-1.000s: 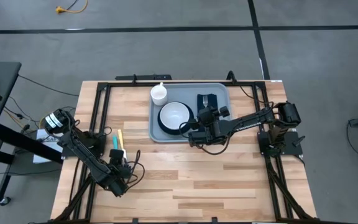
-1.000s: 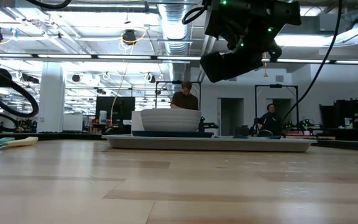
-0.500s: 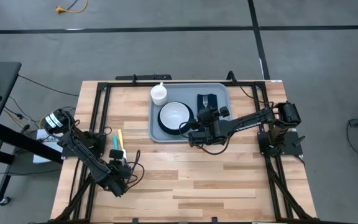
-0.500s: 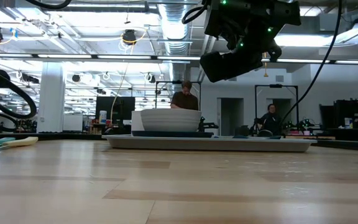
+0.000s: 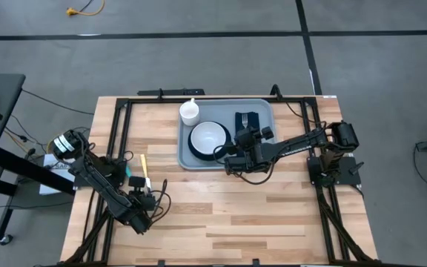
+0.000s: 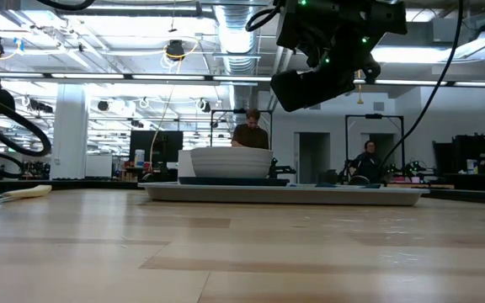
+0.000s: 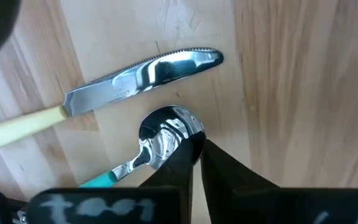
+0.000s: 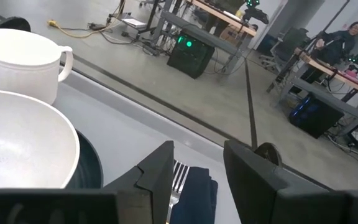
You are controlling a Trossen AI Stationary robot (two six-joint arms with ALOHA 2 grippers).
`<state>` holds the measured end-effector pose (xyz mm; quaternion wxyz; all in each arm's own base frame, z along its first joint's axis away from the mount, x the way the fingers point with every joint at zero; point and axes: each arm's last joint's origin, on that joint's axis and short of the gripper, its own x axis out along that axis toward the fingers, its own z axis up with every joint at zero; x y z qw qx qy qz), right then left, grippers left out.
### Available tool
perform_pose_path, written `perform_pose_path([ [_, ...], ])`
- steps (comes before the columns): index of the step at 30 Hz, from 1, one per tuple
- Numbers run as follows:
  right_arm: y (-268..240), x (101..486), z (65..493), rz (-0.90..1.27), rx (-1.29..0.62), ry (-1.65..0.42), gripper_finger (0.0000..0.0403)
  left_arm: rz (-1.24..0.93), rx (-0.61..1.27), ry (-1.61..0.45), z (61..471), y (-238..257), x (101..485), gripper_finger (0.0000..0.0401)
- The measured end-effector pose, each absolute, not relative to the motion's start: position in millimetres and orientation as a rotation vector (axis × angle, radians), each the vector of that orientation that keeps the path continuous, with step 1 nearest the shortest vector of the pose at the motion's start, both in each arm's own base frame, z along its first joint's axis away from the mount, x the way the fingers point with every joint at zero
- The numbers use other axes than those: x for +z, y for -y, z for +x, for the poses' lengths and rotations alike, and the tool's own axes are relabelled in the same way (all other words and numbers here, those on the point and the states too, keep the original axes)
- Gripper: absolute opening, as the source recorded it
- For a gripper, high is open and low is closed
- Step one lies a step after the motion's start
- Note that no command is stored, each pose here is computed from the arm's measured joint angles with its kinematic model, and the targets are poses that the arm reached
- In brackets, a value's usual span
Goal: Set up tray
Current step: Put the blue spoon to the left of the orange fork on the gray table tray
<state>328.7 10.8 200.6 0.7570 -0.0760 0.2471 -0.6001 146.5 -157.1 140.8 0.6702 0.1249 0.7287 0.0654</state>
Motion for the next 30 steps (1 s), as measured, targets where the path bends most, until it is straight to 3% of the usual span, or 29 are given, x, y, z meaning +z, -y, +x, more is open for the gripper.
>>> perform_pose_path([
  [14, -10.8, 200.6, 328.7, -0.166, -1.308, -0.539, 0.0134, 0.311, 0.164, -1.642, 148.4, 158.1, 147.9, 0.0002],
  [30, -10.9, 200.8, 330.1, -0.215, -1.289, -0.575, 0.0134, 0.442, 0.285, -1.401, 181.5, 176.8, 249.8, 0.0001],
])
